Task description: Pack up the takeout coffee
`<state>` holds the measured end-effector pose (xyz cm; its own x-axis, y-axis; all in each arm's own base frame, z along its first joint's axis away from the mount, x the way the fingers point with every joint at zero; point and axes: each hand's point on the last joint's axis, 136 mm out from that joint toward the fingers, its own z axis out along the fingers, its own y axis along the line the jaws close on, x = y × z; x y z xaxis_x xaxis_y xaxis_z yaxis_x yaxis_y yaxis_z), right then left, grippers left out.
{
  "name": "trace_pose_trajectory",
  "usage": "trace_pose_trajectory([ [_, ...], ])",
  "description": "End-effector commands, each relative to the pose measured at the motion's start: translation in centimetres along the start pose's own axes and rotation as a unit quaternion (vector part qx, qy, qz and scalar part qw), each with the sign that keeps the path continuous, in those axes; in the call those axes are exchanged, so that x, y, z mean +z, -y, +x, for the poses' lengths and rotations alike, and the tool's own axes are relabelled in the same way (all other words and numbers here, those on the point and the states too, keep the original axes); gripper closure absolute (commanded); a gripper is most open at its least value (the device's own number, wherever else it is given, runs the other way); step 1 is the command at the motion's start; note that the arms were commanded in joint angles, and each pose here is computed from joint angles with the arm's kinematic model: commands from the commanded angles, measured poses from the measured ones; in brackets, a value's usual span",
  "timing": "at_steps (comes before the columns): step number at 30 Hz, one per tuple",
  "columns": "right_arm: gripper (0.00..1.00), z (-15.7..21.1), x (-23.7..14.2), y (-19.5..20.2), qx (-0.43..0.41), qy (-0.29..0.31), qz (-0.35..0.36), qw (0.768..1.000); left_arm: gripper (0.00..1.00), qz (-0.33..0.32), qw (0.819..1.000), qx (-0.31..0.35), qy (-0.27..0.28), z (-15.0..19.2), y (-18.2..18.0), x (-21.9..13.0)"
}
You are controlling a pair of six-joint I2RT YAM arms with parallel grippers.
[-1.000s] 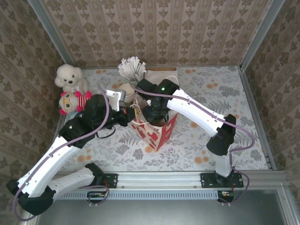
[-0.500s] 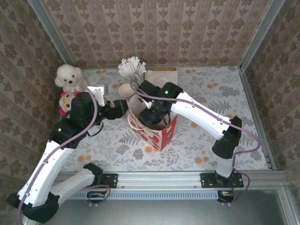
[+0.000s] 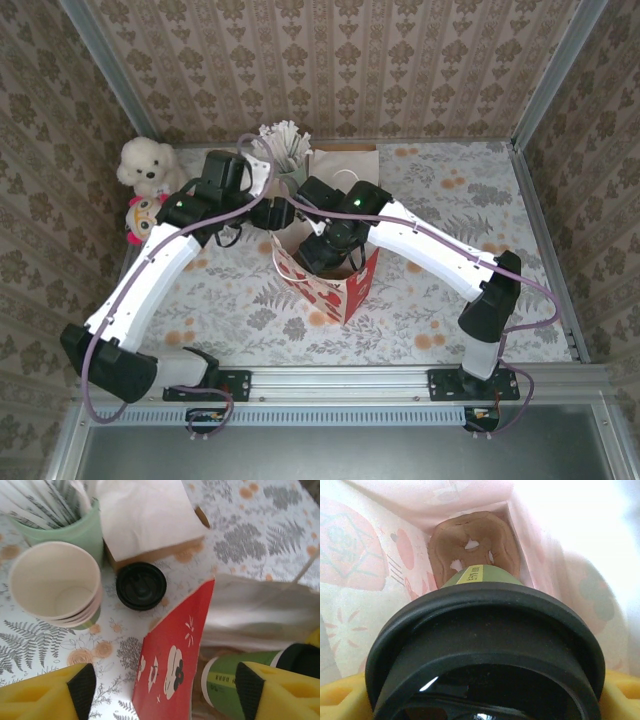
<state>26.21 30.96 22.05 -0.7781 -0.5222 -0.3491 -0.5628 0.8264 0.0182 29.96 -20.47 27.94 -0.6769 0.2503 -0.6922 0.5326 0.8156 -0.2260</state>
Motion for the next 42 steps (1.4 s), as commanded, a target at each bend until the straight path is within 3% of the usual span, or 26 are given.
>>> trace_pose_trajectory([
  [1,0.59,0.3,-1.3,0.4,0.009,0.015,0.002,1.0,0.33,0.028,0.999,0.032,-0.016,-0.1,0.8,-0.2],
  [5,0.59,1.0,-1.2,0.8,0.004,-0.002,0.01,1.0,0.52,0.066,0.997,0.031,-0.012,-0.8,2.0,0.9],
  [11,0.59,1.6,-0.7,0.3,0.017,-0.023,-0.011,1.0,0.72,0.087,0.995,0.05,0.024,-2.8,2.6,1.6],
  [16,0.59,1.1,-0.9,0.2,0.023,-0.013,-0.016,1.0,0.79,0.108,0.992,0.054,0.033,-3.5,3.2,2.5],
  [22,0.59,1.8,-1.2,2.5,0.044,-0.024,0.031,0.998,0.91,0.126,0.99,0.057,0.035,-4.3,3.7,3.4],
  [24,0.59,1.9,-1.4,3.1,0.05,-0.023,0.041,0.998,1.0,0.141,0.987,0.063,0.04,-4.8,4.3,3.5],
  [32,0.6,2.4,-1.5,4.7,0.097,-0.024,0.046,0.994,1.0,0.18,0.977,0.106,0.034,-6.5,6.7,5.3],
  [33,0.6,2.4,-1.5,4.6,0.099,-0.024,0.044,0.994,0.93,0.175,0.979,0.105,0.027,-6.5,6.5,5.5],
  [35,0.6,2.3,-1.4,4.6,0.1,-0.024,0.042,0.994,0.7,0.161,0.982,0.102,0.012,-6.2,6.0,5.5],
  [37,0.59,2.2,-1.4,4.6,0.1,-0.025,0.04,0.994,0.57,0.153,0.982,0.109,0.005,-5.6,5.7,5.1],
  [39,0.6,2.3,-1.2,4.6,0.101,-0.028,0.036,0.994,0.51,0.139,0.983,0.121,0.0,-5.0,5.3,4.6],
  [42,0.6,2.4,-1.1,4.5,0.099,-0.033,0.033,0.994,0.5,0.129,0.982,0.136,-0.016,-4.0,4.8,4.3],
])
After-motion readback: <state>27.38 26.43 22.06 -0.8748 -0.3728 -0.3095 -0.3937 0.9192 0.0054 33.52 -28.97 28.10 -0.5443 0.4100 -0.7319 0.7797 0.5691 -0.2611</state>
